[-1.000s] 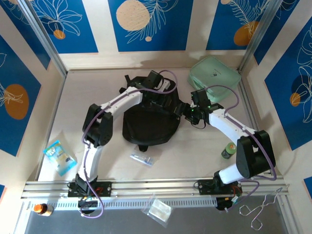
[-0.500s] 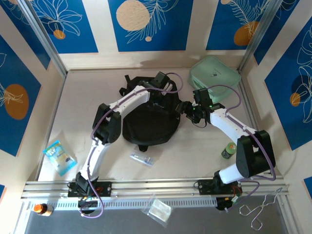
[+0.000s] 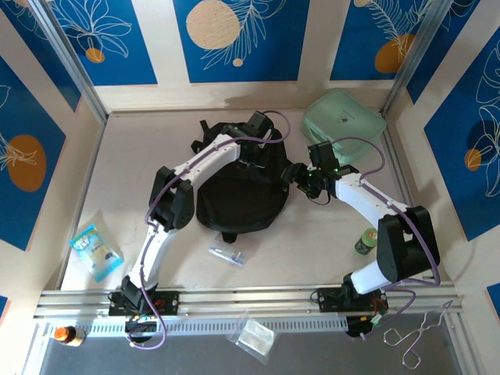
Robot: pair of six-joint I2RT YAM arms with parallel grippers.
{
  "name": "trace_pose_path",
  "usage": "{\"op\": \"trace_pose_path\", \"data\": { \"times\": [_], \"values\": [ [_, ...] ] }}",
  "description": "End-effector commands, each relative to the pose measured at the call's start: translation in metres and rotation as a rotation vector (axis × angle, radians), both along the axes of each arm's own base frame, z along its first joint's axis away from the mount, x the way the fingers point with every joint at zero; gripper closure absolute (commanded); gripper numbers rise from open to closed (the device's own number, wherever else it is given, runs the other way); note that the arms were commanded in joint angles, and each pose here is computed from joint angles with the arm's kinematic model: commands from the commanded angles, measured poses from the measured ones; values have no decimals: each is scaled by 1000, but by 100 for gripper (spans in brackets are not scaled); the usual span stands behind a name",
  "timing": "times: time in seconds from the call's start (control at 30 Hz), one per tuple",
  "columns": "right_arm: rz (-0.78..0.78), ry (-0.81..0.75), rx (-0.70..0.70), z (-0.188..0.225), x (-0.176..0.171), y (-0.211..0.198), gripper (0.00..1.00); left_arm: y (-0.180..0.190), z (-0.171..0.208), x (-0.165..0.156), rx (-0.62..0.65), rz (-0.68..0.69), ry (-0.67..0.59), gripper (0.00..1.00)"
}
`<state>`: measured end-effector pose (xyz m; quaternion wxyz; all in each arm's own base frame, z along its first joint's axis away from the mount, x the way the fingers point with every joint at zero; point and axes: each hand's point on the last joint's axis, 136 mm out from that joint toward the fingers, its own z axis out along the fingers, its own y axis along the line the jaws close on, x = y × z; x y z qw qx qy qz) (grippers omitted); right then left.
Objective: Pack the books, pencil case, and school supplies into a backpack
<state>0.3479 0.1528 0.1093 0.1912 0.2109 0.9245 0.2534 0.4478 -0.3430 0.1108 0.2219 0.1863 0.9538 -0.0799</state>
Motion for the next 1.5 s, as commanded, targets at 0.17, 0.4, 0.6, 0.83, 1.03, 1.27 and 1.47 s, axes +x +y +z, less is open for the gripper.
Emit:
{"op": "trace_pose_path", "data": {
  "times": [0.17, 0.4, 0.6, 0.83, 1.03, 1.27, 1.47],
  "values": [
    [-6, 21, 8, -6, -1, 0, 34, 8, 14, 4, 5, 36, -19, 100],
    [0, 27, 10, -9, 1, 2, 34, 15, 42, 6, -13, 44, -83, 100],
    [13, 35, 3, -12, 5, 4, 34, 26, 54, 3, -38, 59, -114, 100],
    [59, 64, -18, -16, 14, 10, 35, 37, 43, 1, -29, 77, -94, 100],
    [80, 107, -54, -25, 20, 12, 37, 7, 39, -8, -122, -59, -29, 84],
    [91, 142, -52, -36, 16, 16, 38, 7, 14, -10, -57, -130, 15, 60],
    [91, 150, -45, -39, 15, 18, 38, 2, -3, -8, -47, -140, 52, 62]
  ]
}}
